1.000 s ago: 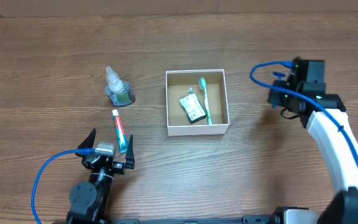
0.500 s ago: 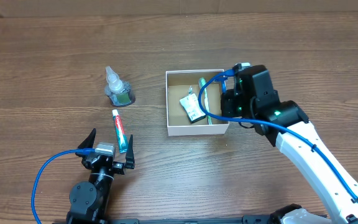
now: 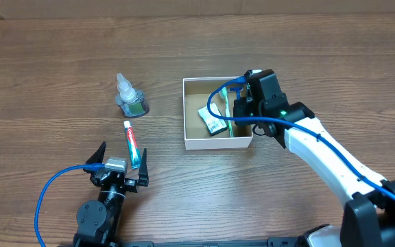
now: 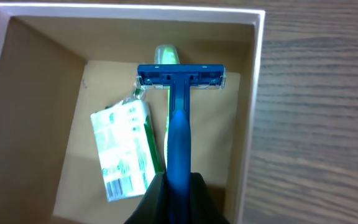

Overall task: Pack container
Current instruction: 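Carry the blue razor into the box and open the right gripper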

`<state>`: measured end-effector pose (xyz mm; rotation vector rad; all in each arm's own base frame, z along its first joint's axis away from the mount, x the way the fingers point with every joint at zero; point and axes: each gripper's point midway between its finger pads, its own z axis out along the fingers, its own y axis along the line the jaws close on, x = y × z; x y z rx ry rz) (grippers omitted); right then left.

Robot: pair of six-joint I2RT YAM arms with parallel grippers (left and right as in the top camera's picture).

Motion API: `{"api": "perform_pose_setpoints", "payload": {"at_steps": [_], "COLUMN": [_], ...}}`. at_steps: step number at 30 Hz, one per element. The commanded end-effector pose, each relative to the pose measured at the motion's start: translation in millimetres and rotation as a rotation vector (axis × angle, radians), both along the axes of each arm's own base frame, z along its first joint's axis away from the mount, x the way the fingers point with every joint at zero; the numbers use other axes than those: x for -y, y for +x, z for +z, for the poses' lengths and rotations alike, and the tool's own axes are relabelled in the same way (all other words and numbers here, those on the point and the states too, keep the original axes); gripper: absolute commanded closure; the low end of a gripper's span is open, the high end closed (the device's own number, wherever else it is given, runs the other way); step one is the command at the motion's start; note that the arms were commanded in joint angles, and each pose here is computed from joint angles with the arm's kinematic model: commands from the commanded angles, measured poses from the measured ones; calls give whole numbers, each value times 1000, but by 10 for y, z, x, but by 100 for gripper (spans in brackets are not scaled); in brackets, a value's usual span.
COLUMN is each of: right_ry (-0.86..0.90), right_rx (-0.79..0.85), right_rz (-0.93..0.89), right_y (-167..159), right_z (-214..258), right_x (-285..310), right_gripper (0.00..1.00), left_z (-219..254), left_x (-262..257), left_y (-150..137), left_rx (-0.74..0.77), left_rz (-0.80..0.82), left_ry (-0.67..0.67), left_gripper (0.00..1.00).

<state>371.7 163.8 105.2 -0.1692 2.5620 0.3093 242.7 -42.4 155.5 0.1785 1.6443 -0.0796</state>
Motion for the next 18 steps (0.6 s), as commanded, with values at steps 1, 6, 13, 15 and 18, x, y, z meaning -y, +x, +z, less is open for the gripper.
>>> {"api": "perform_pose_setpoints", "payload": {"at_steps": [1, 6, 13, 15, 18], "right_ry": [9, 15, 25, 28, 38], "right_rx": [41, 57, 87, 95, 125], "right_rz": [-9, -9, -12, -12, -14], "right_y": [122, 154, 209, 208, 182], "right_z": [87, 114, 176, 226, 458], "right_x": [-41, -53, -67, -69, -50], "right_gripper": [96, 68, 54, 54, 54], "left_z": [13, 13, 13, 13, 13], "left_x": [2, 2, 2, 2, 2], "left_y": [-3, -3, -3, -3, -3], "left_rx": [11, 11, 11, 11, 11], "left_rz": [-4, -4, -4, -4, -4], "left_ry": [9, 9, 9, 9, 9], "left_gripper": [0, 0, 0, 0, 0]}}
